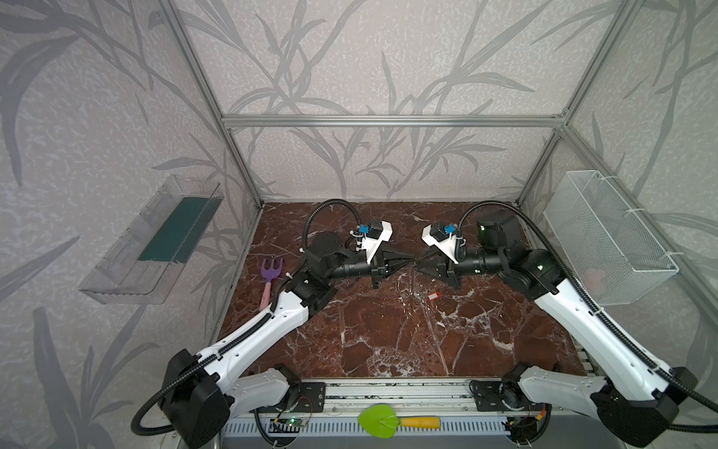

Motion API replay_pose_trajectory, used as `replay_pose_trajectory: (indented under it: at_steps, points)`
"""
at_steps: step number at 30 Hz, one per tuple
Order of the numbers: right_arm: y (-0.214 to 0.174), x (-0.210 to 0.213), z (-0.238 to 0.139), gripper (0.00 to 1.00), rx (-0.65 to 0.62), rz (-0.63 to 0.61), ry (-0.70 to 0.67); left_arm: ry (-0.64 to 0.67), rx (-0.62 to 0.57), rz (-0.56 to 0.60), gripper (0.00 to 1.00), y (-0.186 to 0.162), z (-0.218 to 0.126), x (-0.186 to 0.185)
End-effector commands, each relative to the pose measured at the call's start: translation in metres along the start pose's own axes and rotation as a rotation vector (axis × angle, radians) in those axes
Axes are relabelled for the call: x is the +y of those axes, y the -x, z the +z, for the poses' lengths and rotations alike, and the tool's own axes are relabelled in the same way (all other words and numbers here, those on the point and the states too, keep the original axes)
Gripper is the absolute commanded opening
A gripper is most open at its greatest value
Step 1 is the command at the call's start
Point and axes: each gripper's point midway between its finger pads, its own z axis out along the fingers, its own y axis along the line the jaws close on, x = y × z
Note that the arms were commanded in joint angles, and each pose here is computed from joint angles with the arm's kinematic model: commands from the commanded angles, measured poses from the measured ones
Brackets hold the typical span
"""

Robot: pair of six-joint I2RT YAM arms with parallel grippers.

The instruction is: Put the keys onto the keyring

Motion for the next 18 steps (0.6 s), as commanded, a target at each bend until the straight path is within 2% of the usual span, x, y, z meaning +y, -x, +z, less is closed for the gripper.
replay_pose_trajectory:
  at_steps: [1, 8, 11, 16, 18]
  points:
    - [0.009, 0.000, -0.003, 0.18, -0.038, -0.014, -0.002, -0.048, -0.052, 0.041, 0.00, 0.020, 0.000, -0.011]
    - [0.012, 0.002, -0.002, 0.09, -0.052, -0.014, 0.016, -0.063, -0.065, 0.036, 0.00, 0.022, 0.001, -0.012]
    - [0.014, 0.003, -0.001, 0.00, -0.059, -0.011, 0.024, -0.067, -0.072, 0.032, 0.00, 0.022, 0.002, -0.012]
    - [0.012, 0.000, -0.001, 0.00, -0.044, -0.012, 0.013, -0.037, -0.052, 0.016, 0.00, 0.018, 0.001, -0.007]
    - [0.008, -0.002, -0.002, 0.00, -0.008, -0.014, -0.006, 0.025, -0.014, 0.017, 0.11, 0.014, -0.003, -0.001]
